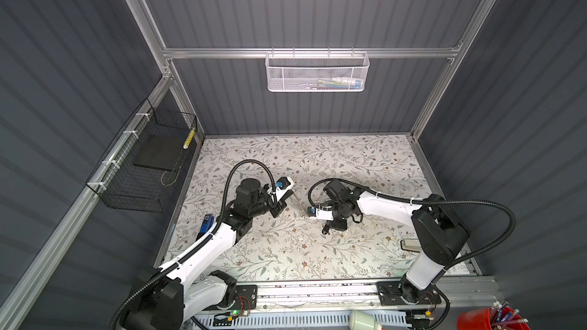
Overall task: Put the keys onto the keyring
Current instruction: 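Close the right gripper on the key fob's loop and adjust the grip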
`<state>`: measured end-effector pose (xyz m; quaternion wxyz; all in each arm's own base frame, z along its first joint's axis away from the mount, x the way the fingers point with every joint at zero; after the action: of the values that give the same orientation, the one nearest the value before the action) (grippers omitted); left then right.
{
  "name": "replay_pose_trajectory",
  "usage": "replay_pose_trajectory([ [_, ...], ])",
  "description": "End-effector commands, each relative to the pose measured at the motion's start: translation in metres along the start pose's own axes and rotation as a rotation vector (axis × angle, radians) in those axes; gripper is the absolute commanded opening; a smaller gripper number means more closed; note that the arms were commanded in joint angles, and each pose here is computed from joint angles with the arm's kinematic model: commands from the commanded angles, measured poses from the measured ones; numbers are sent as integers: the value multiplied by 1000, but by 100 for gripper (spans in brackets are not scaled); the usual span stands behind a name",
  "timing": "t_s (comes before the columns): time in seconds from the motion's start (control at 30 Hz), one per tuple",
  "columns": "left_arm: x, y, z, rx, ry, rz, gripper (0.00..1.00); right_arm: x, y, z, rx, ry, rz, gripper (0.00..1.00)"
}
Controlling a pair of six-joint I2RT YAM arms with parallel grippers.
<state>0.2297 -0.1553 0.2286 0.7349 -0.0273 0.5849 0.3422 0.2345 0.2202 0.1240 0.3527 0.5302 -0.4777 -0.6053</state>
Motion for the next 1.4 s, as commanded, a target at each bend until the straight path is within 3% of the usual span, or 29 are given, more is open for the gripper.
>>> replay_pose_trajectory([
  [0.0,-5,-1,2,8,-17,-35,0,-2,-2,-3,-8,-20,7,3],
  [0.5,-3,-3,1,16,-11,-29,0,-1,8,-16,204,-60,-63,25],
  [0.73,-3,-3,1,19,-11,-33,0,0,11,-7,140,-24,-99,29],
  [1.37,-3,-3,1,24,-11,-30,0,0,0,-17,70,-35,-14,31],
])
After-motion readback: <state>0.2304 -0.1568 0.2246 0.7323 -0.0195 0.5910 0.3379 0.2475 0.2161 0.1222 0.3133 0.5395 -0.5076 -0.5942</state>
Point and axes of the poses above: each gripper's point midway between its finger pads, its own y axis back along the fingers, its own z axis along the line the jaws close on, x = y × z, the point moved 10 cm from there along y, back along the fingers, and after that the axes turned 8 degrees about -y, right-handed, at the moved point
